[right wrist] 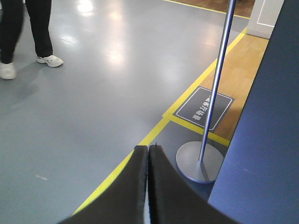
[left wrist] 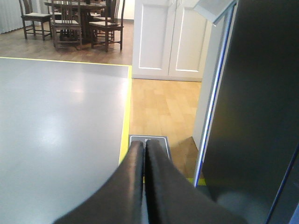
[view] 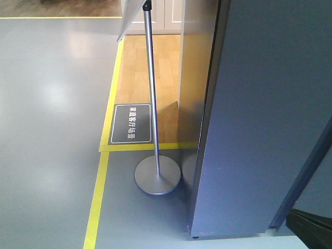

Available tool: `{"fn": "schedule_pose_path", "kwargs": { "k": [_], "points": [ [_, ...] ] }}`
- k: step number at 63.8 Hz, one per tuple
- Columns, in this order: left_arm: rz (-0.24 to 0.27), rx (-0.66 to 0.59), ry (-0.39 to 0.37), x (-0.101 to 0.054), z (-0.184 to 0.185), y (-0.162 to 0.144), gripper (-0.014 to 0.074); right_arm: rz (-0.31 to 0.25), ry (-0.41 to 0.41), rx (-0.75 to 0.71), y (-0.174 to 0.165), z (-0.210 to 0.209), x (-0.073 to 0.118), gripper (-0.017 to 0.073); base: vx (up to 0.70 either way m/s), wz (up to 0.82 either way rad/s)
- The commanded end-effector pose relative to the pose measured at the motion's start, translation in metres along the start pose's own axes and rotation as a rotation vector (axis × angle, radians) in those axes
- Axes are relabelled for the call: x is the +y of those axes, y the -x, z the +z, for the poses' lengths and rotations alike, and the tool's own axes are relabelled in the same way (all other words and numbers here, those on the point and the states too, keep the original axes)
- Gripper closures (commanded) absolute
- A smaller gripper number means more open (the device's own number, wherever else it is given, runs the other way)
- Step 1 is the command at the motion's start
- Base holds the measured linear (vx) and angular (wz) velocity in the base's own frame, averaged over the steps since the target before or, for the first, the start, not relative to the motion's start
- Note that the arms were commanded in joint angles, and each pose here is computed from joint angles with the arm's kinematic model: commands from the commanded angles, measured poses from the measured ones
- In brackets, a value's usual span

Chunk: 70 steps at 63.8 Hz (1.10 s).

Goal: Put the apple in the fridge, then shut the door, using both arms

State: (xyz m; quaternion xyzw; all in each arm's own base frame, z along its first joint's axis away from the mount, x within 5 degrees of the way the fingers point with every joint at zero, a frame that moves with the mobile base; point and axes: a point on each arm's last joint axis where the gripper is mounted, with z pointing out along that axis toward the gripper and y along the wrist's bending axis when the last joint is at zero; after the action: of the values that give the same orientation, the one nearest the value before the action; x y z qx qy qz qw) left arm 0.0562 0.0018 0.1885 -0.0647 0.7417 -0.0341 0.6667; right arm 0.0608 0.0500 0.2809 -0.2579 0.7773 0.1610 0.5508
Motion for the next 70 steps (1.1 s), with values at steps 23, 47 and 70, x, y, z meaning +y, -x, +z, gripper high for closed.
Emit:
{"fn": "schedule_pose_path", "kwargs": {
  "k": [23, 47, 70],
  "points": [
    [-0.029, -0.077, -0.002, 0.0006, 0.0004, -0.0004, 0.0601, 0.020, -0.013, -0.058, 0.0111, -0.0020, -0.0016, 0.0563, 0.00, 0.00],
    [-0.029, -0.078, -0.003, 0.0004, -0.0001, 0.0014, 0.0601, 0.020, -0.012, -0.058, 0.0110, -0.0020, -0.0016, 0.0563, 0.00, 0.00],
    [-0.029, -0.078, -0.003, 0.0004, -0.0001, 0.0014, 0.0601, 0.020, 0.001, -0.051, 0.0105, -0.0019, -0.0004, 0.0563, 0.00, 0.00]
  ]
}}
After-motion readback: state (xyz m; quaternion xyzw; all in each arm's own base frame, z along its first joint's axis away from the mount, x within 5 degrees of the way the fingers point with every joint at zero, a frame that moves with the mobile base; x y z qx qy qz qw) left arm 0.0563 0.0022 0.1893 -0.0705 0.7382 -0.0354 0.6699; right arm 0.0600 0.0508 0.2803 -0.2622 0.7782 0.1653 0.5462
